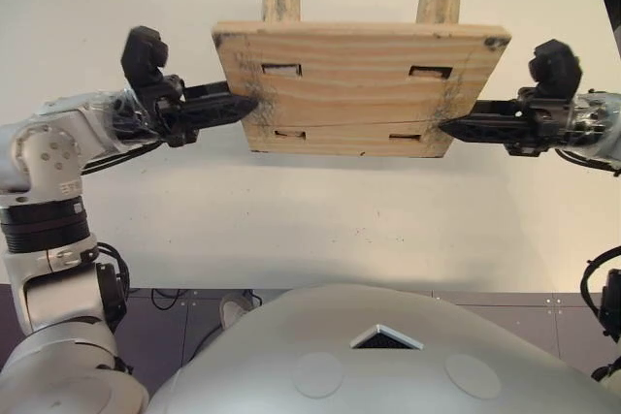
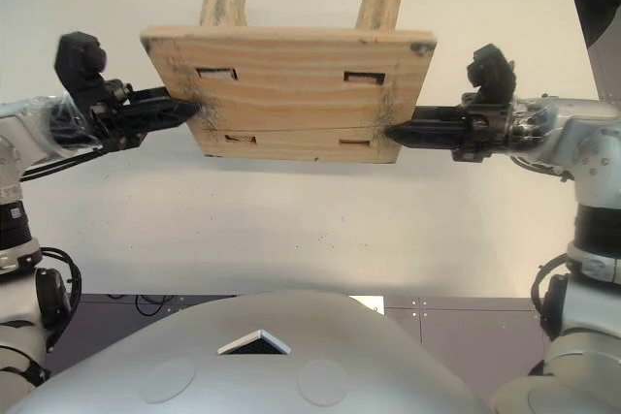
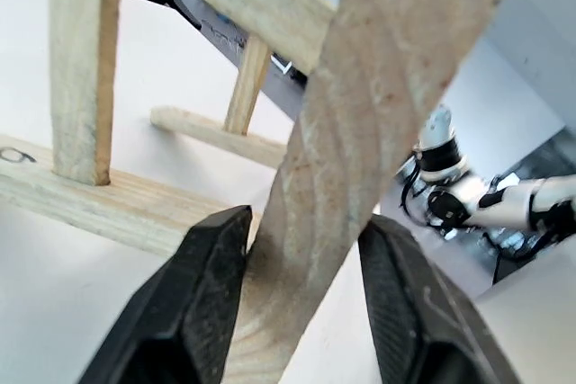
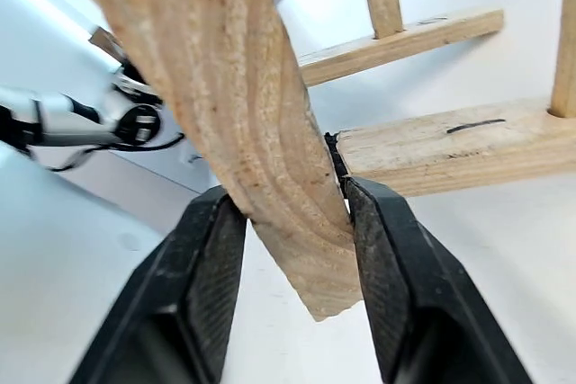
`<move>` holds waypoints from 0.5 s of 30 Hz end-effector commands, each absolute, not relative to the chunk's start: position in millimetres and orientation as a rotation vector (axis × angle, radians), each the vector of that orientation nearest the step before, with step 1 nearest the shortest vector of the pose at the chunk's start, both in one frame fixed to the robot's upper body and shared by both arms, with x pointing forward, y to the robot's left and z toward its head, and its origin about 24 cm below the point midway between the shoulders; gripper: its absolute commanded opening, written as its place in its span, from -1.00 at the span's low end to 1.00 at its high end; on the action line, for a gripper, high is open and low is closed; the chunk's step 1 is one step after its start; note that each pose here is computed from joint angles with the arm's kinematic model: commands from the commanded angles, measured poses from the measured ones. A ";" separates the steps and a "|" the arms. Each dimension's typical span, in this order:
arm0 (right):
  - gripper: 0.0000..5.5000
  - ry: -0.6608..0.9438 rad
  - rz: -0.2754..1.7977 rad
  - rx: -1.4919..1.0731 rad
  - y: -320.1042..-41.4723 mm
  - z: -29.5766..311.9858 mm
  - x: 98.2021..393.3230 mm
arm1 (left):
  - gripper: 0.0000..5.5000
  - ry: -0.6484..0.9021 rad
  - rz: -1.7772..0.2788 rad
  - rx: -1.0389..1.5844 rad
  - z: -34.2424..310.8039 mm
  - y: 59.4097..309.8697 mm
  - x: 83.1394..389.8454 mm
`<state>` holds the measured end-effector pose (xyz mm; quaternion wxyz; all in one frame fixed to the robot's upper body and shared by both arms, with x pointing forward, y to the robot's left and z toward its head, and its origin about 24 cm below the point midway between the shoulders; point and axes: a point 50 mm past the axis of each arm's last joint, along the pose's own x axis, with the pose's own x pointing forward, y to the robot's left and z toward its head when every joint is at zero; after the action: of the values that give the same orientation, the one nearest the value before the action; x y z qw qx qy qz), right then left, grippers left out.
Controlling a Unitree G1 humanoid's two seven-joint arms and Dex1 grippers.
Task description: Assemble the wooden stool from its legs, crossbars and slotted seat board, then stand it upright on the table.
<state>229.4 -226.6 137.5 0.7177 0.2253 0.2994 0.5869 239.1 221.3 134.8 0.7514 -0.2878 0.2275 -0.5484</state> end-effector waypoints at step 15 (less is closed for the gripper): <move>-0.48 0.662 1.269 1.124 -213.3 171.3 284.2 | -0.38 0.567 -0.564 -0.971 202.0 190.6 327.8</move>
<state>266.3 -233.0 178.2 0.6671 0.4273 0.2760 0.5442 300.1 196.9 201.5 0.7768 -0.4437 0.2174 -0.3904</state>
